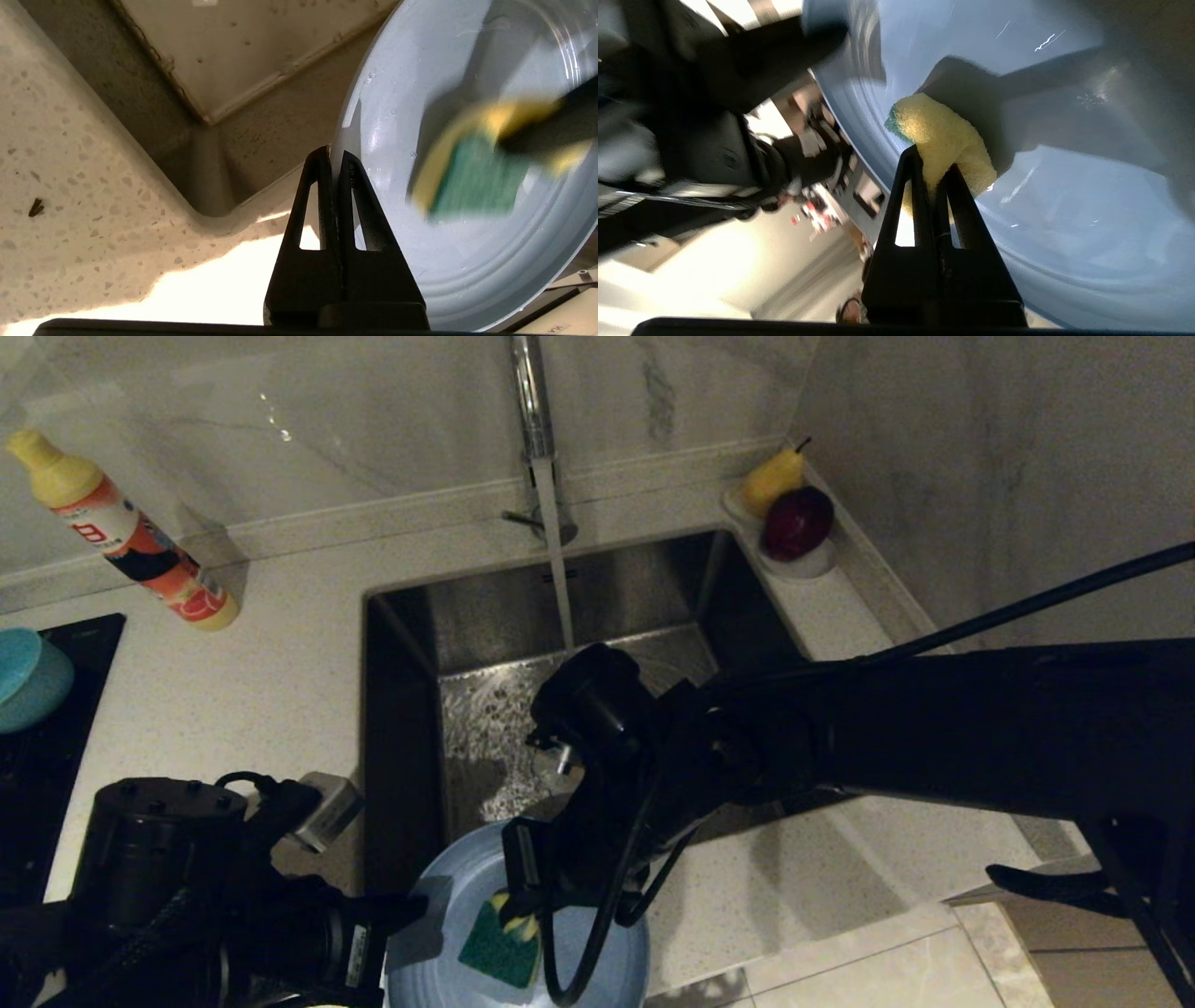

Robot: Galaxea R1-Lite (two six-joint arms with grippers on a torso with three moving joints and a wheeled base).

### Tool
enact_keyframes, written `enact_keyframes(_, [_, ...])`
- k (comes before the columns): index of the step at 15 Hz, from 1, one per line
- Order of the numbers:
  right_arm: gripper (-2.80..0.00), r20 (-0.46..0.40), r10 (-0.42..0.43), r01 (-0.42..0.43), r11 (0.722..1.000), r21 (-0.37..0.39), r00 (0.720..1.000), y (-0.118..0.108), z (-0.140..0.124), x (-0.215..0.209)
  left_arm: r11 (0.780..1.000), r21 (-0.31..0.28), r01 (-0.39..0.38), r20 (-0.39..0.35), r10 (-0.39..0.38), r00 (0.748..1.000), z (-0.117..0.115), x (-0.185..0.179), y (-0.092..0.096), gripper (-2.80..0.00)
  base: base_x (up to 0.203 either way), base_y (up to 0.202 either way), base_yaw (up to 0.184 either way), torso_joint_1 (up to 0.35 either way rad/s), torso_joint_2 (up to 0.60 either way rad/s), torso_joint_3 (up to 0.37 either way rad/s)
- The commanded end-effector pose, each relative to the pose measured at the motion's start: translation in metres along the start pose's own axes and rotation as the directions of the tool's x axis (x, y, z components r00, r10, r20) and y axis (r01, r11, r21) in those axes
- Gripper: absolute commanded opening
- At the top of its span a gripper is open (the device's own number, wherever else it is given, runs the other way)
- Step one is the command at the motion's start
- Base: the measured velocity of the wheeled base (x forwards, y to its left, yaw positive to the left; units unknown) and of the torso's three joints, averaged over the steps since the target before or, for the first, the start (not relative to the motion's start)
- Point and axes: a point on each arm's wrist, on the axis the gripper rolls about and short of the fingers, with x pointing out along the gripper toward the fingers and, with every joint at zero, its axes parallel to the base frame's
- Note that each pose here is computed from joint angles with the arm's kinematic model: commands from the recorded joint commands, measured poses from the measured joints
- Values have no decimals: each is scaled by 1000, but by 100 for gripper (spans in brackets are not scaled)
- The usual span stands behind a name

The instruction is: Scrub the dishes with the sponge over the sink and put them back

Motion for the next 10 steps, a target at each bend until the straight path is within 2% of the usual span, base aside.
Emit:
enact_keyframes(1, [-280,41,8,-8,1000,15,999,-4,8,-17,1000,-1,1,0,-1,1000,-2,-1,0,-280,0,0,0,0,0,0])
enact_keyframes(7, [-280,77,-33,26,996,86,997,-25,18,-47,1000,-2,2,21,-2,1000,1,-5,0,-280,0,0,0,0,0,0])
enact_keyframes(10, [-280,28,-67,63,991,115,997,-32,10,-46,1000,-3,1,37,-1,999,3,-7,-1,-280,0,0,0,0,0,0])
